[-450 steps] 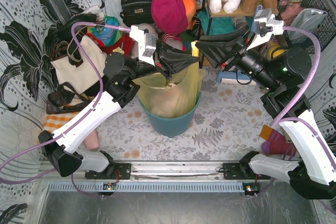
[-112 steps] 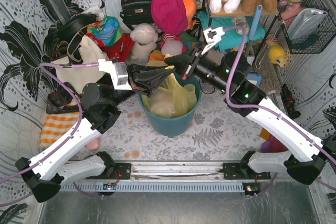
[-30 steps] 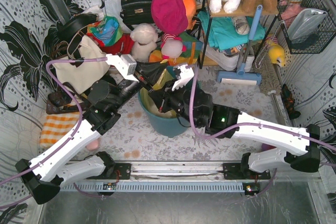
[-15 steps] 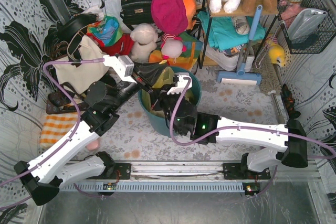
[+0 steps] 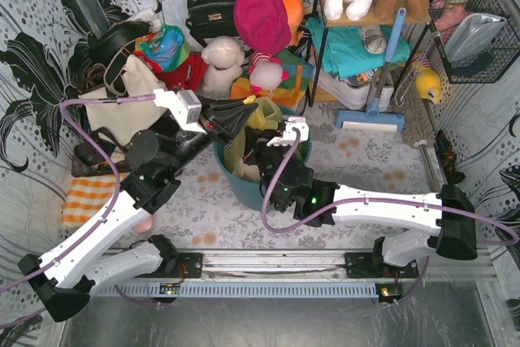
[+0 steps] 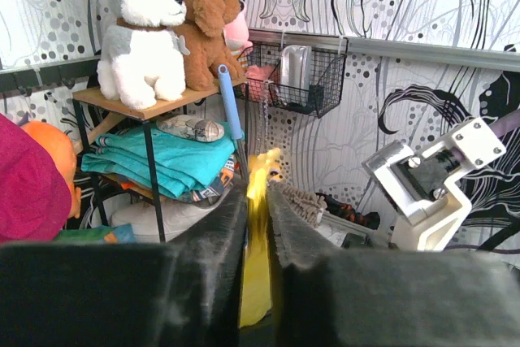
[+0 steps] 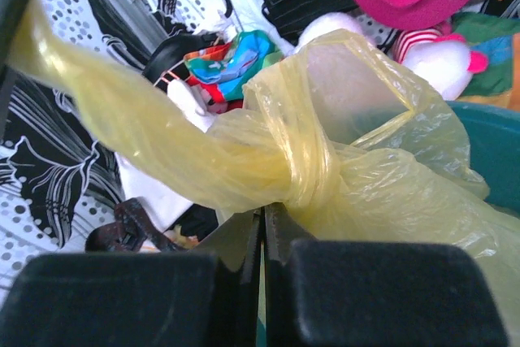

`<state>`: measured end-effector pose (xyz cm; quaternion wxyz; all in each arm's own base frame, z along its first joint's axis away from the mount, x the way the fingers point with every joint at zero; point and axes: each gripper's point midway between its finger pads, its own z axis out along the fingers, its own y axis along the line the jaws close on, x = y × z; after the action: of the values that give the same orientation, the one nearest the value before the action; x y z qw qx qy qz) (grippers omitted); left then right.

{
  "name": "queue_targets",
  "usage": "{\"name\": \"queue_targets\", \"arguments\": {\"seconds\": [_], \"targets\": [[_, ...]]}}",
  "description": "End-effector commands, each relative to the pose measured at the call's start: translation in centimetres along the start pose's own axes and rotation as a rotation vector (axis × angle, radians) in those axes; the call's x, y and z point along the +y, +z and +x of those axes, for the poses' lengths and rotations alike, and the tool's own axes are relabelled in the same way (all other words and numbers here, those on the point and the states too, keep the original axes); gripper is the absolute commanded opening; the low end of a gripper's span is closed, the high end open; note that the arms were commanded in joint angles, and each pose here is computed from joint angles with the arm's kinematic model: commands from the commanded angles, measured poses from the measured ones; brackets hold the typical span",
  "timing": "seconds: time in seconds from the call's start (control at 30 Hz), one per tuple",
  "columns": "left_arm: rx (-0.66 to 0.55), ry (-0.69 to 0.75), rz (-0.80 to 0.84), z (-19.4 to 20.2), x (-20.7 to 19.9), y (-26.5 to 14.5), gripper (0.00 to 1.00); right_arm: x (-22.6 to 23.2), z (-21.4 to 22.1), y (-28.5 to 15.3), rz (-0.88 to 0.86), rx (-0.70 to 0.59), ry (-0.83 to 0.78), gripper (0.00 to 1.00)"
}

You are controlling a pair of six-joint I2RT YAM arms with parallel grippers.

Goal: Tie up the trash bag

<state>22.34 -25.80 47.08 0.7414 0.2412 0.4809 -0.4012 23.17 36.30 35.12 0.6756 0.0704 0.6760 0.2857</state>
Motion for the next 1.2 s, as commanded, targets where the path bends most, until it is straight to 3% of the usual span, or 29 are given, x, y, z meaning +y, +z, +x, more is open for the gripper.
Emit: {"name": "queue_targets", "arguments": {"seconds": [0.0, 0.1, 0.33, 0.63, 0.97, 1.17], "targets": [[-0.063, 0.0, 0.03, -2.0, -0.9, -0.7, 0.32, -1.5, -3.6, -0.3, 0.053, -0.097, 0.02, 0.0], [-0.066, 0.005, 0.011, -2.4, -0.7, -1.3, 0.47, -2.0, -4.3, -0.3, 0.06, -0.107, 0.02, 0.0], [-0.039, -0.008, -0.096, -2.9, 0.6, -3.4, 0.6, -2.9, -5.2, -0.5, 0.073, -0.116, 0.013, 0.0], [0.192, -0.045, -0.136, 3.9, 1.4, -4.3, 0.61, -3.3, -5.0, -0.5, 0.067, -0.096, 0.014, 0.0], [0.337, -0.045, -0.075, 7.7, 2.4, -3.1, 0.64, -0.5, -3.9, -0.9, -0.086, 0.003, 0.062, 0.0], [0.366, -0.004, -0.141, 8.5, 4.0, -3.2, 0.53, -0.4, -3.7, -1.7, -0.122, 0.056, 0.074, 0.0]]}}
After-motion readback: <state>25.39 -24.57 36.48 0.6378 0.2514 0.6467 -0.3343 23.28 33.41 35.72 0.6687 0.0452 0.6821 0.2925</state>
